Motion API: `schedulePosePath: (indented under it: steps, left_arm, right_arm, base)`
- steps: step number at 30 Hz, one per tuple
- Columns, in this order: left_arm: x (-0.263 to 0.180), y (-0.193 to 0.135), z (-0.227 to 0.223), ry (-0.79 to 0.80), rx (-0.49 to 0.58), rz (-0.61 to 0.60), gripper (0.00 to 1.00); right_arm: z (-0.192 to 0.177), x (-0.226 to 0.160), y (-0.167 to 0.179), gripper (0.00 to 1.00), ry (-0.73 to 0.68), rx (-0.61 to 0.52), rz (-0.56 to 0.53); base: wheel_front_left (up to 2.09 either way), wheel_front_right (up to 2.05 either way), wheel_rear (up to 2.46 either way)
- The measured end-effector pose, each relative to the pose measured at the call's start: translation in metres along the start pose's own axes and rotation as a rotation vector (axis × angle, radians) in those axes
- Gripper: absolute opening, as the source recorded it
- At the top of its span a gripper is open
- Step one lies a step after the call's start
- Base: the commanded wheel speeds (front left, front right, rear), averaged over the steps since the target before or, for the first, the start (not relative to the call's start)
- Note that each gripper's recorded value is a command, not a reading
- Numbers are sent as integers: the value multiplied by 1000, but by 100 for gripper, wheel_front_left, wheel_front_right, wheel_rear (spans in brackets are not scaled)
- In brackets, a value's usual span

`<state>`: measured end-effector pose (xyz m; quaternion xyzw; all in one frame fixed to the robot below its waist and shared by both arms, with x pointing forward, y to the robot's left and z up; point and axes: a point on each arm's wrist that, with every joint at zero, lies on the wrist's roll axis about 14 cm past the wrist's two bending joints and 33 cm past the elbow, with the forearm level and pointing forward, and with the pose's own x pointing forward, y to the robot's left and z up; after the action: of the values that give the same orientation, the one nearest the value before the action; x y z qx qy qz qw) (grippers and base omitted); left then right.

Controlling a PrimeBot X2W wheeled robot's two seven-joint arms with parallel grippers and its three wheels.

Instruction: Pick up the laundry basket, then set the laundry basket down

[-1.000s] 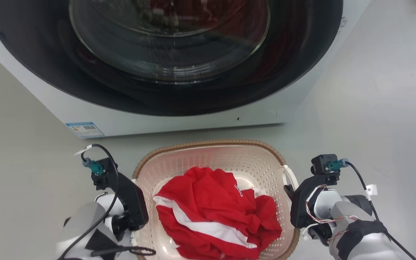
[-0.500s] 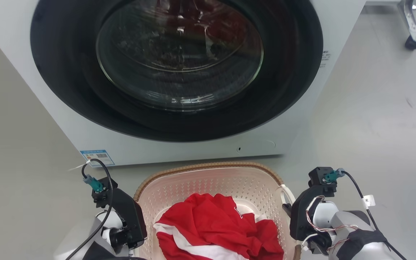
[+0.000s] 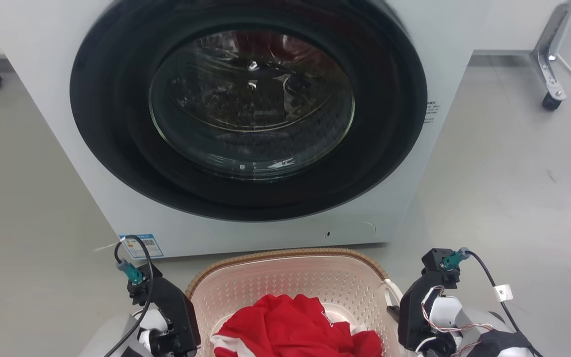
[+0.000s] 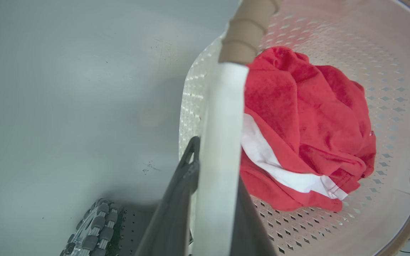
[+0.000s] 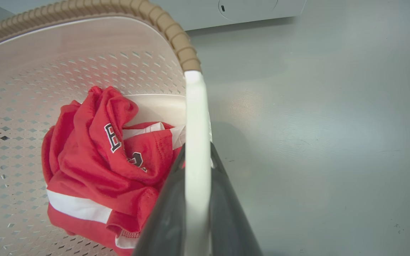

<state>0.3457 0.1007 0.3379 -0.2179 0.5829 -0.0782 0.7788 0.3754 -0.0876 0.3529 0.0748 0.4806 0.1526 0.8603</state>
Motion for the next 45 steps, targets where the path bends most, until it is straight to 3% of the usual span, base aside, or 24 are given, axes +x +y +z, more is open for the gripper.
schedulePosePath:
  steps: [45]
  left_arm:
    - [-9, 1, -17, 27, -15, -5, 0]
  right_arm:
    - [-14, -15, 8, 0, 47, 40, 26]
  base:
    - [0, 0, 0]
